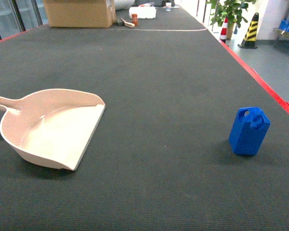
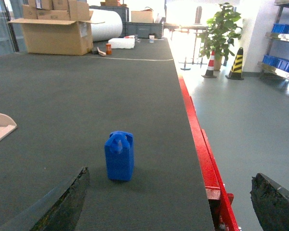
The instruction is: Place part in tray to right shelf
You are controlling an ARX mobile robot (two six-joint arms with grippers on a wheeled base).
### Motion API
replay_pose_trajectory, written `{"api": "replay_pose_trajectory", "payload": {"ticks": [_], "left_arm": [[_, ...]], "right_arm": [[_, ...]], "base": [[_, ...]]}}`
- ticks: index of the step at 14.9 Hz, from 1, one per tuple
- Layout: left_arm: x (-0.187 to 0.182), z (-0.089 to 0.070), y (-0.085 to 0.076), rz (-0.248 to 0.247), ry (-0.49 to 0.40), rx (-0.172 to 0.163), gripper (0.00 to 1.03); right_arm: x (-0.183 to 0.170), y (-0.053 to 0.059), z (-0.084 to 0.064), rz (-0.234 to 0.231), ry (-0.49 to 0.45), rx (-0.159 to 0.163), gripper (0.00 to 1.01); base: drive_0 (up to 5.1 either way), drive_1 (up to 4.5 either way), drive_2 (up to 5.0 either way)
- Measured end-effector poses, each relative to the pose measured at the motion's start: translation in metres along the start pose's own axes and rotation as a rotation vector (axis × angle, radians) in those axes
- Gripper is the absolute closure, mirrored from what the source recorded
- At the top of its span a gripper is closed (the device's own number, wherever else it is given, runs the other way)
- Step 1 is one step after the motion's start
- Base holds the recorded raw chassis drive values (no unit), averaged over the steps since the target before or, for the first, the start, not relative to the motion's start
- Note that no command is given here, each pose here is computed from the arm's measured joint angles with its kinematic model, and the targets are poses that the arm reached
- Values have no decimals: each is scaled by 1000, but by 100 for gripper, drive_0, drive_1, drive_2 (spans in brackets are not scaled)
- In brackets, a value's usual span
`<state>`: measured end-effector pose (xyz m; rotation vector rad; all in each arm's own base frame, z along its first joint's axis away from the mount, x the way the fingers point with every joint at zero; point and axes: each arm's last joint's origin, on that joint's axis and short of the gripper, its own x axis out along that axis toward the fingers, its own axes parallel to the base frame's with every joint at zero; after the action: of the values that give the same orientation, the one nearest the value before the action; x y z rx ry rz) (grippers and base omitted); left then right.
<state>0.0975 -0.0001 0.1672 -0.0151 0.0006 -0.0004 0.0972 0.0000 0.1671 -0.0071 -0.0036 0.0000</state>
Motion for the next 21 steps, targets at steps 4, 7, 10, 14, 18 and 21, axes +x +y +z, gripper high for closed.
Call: {"api": "replay_pose_trajectory", "payload": {"ticks": [4, 7, 10, 14, 18, 21], "left_arm": [[0, 0, 0, 0, 0, 0, 5], [0, 0, 0, 0, 0, 0, 5], [0, 0, 0, 0, 0, 0, 5], [0, 0, 0, 0, 0, 0, 5], [0, 0, 0, 0, 0, 0, 5], [0, 0, 0, 0, 0, 0, 5]], "right_arm": [[0, 0, 0, 0, 0, 0, 3], [0, 0, 0, 0, 0, 0, 3], [0, 0, 0, 0, 0, 0, 3], [0, 0, 0, 0, 0, 0, 3], [0, 0, 0, 0, 0, 0, 3], [0, 0, 0, 0, 0, 0, 3]], "base": [[0, 0, 0], [0, 0, 0], [0, 0, 0], [0, 0, 0], [0, 0, 0], [0, 0, 0]]}}
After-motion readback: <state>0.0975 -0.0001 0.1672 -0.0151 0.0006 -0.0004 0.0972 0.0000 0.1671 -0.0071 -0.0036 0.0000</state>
